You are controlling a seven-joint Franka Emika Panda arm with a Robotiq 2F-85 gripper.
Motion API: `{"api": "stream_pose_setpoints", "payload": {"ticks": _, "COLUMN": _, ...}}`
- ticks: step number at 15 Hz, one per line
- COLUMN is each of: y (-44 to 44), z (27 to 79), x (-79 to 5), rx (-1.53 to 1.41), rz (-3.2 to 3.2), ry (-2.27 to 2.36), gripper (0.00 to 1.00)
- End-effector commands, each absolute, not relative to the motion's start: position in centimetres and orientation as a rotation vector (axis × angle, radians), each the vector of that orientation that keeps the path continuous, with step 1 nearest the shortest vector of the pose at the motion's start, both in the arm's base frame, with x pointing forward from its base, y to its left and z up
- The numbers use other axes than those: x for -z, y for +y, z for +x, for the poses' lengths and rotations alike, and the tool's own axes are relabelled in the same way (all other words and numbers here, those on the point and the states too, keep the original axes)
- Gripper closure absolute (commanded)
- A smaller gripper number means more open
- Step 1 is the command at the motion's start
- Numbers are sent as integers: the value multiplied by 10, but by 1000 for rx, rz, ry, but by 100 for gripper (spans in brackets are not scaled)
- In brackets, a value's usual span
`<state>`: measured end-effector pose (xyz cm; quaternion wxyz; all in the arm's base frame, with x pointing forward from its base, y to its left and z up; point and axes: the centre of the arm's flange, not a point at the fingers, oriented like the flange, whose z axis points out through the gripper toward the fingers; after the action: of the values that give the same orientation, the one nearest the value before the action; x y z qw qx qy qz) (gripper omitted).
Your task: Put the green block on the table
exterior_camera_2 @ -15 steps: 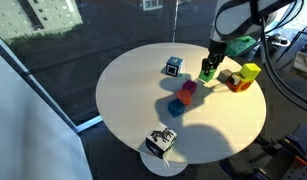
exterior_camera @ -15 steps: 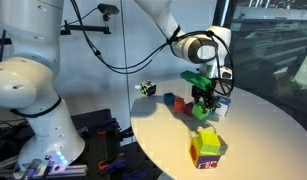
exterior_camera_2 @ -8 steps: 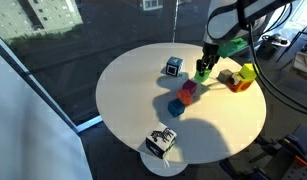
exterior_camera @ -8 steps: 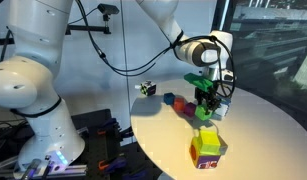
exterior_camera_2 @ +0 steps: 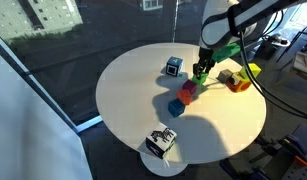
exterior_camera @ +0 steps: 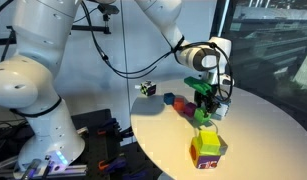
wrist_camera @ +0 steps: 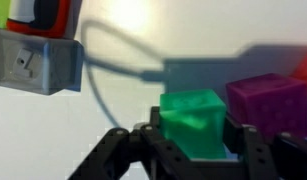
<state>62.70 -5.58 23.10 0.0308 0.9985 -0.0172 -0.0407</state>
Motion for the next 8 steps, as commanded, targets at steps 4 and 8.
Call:
{"api": "stream_pose_setpoints", "payload": {"ticks": 4, "y": -59, "z": 632, "x": -235, "rx": 157, "rz": 3066, "ry": -90, "gripper": 0}}
{"api": "stream_pose_setpoints", "payload": {"ticks": 8, "y": -65, "z": 623, "x": -251, "rx": 174, "rz": 3080, "ry": -95, "gripper": 0}}
